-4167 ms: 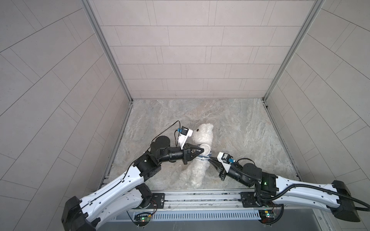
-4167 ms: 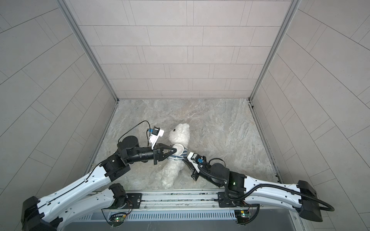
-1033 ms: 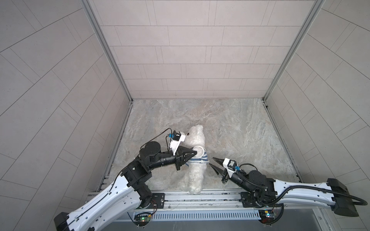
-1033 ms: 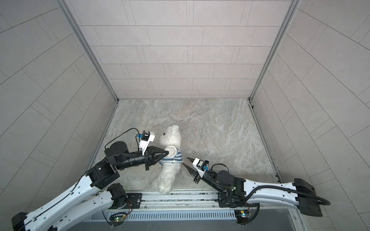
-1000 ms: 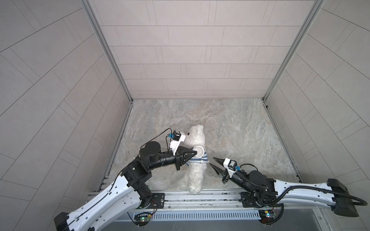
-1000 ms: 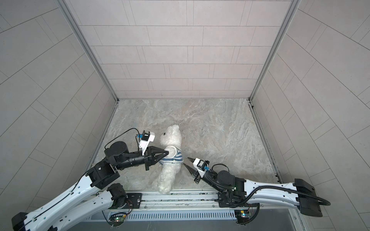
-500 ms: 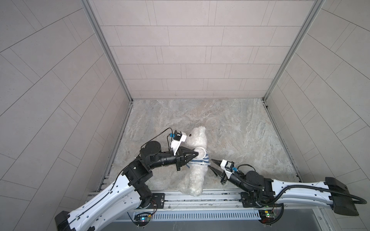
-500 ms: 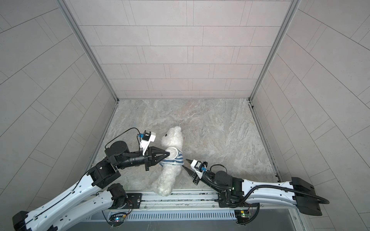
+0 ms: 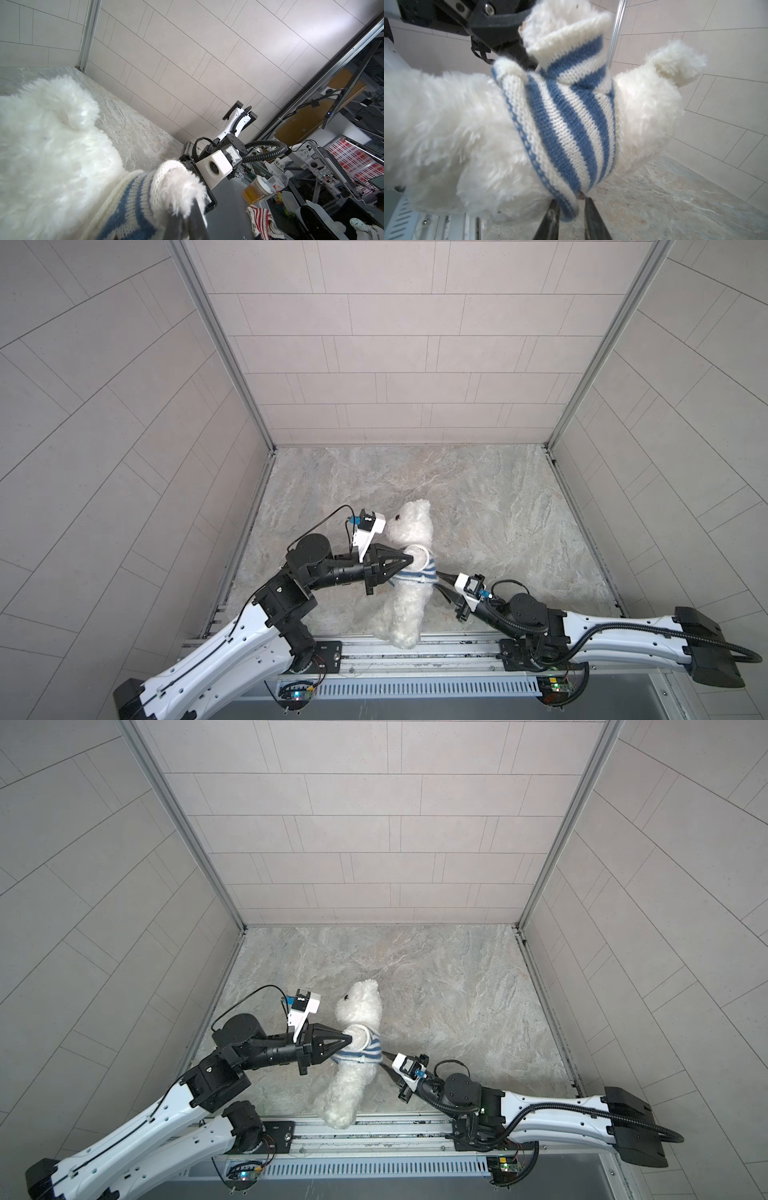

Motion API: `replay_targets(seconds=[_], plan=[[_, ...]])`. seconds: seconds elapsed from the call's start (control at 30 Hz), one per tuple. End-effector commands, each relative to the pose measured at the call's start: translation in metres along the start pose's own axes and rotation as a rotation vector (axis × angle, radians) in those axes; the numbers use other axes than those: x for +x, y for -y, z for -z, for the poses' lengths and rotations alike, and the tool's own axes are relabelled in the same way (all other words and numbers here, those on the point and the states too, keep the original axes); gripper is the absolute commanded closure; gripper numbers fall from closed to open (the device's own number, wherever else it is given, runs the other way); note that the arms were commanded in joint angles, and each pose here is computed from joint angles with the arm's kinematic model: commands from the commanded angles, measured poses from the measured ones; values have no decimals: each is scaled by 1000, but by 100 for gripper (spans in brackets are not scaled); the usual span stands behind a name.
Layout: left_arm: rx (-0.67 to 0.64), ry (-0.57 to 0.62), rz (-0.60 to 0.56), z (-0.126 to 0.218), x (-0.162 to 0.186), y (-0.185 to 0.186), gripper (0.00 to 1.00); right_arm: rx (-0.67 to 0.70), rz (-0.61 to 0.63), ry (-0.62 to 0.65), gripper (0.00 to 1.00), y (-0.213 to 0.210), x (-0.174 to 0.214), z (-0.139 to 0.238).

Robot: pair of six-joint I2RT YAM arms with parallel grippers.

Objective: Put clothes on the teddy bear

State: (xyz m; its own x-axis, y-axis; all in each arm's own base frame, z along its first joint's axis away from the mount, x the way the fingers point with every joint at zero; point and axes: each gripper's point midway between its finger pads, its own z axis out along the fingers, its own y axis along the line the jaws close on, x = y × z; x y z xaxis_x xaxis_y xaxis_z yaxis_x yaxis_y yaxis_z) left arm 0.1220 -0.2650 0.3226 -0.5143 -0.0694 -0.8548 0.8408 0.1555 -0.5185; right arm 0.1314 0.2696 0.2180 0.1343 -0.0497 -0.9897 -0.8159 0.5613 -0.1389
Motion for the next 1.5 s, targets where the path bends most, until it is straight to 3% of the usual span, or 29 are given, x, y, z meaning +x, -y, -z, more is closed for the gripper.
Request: replay_targets(seconds=[0.0, 0.23, 0.47, 0.67, 1.03, 1.47], plan=[[51, 65, -38, 3, -16, 15, 100, -19, 25, 33, 87, -4, -18, -3], [-72, 57, 23, 0, -10, -13, 100, -12, 41, -3, 100, -3, -10, -4], [-282, 188, 65, 24, -27, -51, 100, -51, 43, -16, 100, -10, 2, 0], [-307, 266, 140, 34, -32, -68, 100, -76, 81, -97, 100, -16, 28, -1], [-416, 320, 175, 43, -25, -94, 100, -175, 73, -137, 100, -36, 39, -5], [-591, 261, 185, 50, 32, -149, 100, -214, -4, -120, 100, -52, 28, -27]])
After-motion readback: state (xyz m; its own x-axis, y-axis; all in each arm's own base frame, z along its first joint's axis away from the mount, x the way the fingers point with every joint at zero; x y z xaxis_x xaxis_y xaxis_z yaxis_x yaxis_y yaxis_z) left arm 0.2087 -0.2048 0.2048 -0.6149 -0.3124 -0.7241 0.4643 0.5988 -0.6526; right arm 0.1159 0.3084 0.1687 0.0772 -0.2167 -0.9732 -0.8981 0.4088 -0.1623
